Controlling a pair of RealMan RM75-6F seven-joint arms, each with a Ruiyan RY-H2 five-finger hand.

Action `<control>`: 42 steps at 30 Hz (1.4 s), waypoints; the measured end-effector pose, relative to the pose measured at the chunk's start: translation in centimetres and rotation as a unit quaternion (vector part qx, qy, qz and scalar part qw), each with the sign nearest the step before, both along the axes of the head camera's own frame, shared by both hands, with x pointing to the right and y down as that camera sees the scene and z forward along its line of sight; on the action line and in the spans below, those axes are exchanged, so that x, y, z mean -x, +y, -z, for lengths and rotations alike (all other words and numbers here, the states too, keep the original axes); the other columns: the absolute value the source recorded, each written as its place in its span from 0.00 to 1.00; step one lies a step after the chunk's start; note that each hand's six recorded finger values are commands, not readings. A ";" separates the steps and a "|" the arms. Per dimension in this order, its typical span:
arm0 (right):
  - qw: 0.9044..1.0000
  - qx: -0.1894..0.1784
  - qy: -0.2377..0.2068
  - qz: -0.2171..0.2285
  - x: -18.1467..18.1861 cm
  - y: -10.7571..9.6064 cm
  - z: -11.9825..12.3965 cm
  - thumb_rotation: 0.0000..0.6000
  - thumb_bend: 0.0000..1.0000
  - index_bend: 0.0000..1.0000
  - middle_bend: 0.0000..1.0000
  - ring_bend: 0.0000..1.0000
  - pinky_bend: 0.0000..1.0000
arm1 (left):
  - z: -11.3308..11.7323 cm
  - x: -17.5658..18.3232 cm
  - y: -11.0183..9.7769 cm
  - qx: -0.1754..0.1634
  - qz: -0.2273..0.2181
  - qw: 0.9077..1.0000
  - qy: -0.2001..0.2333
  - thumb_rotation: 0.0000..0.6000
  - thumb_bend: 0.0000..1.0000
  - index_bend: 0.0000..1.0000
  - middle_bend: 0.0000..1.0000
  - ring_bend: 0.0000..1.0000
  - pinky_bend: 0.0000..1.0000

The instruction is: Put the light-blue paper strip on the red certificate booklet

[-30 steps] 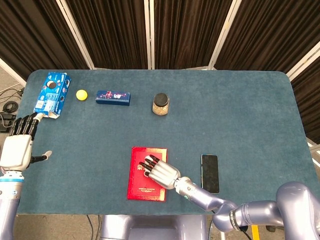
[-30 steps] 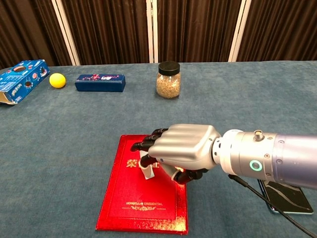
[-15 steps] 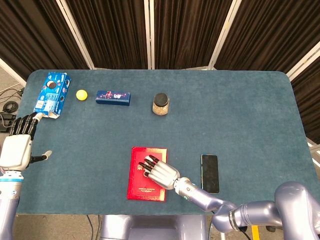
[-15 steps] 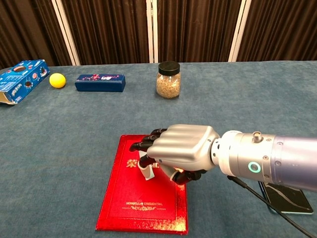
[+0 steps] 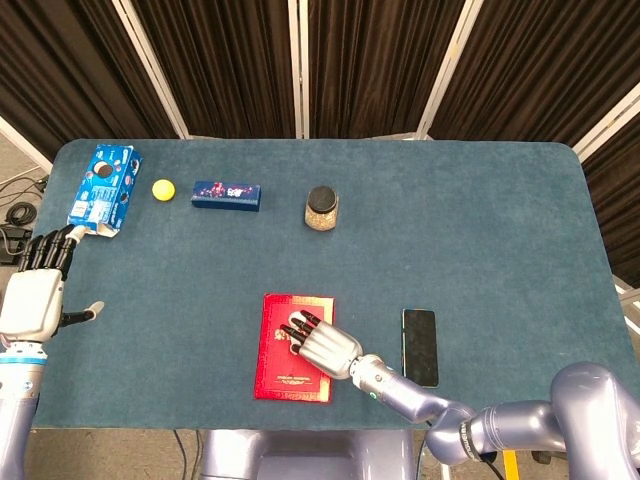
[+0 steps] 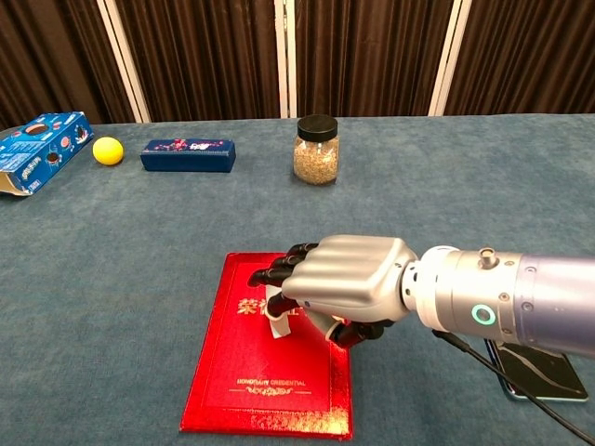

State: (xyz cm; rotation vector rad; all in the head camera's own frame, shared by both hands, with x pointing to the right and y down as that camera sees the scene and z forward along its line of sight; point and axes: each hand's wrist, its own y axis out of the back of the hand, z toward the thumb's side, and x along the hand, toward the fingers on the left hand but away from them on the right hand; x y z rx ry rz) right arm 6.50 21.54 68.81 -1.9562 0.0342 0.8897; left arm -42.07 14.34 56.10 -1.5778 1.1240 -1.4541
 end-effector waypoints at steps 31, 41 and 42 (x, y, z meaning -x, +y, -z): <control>0.981 -0.123 -0.078 -0.125 -8.0 -6.3 9.7 1.00 0.44 0.02 0.00 0.00 0.00 | 0.7 0.1 0.9 -0.001 -0.001 1.000 0.012 1.00 0.00 0.00 0.00 0.00 0.00; 0.937 -0.145 -0.070 -0.308 -21.9 -5.2 11.8 1.00 0.00 0.00 0.00 0.00 0.00 | 0.8 0.7 3.1 0.004 -0.008 1.000 0.007 1.00 0.00 0.00 0.00 0.00 0.00; 0.933 -0.153 -0.062 -0.319 -23.0 -4.9 11.9 1.00 0.00 0.00 0.00 0.00 0.00 | 0.9 0.9 3.4 0.003 -0.007 1.000 0.006 1.00 0.00 0.00 0.00 0.00 0.00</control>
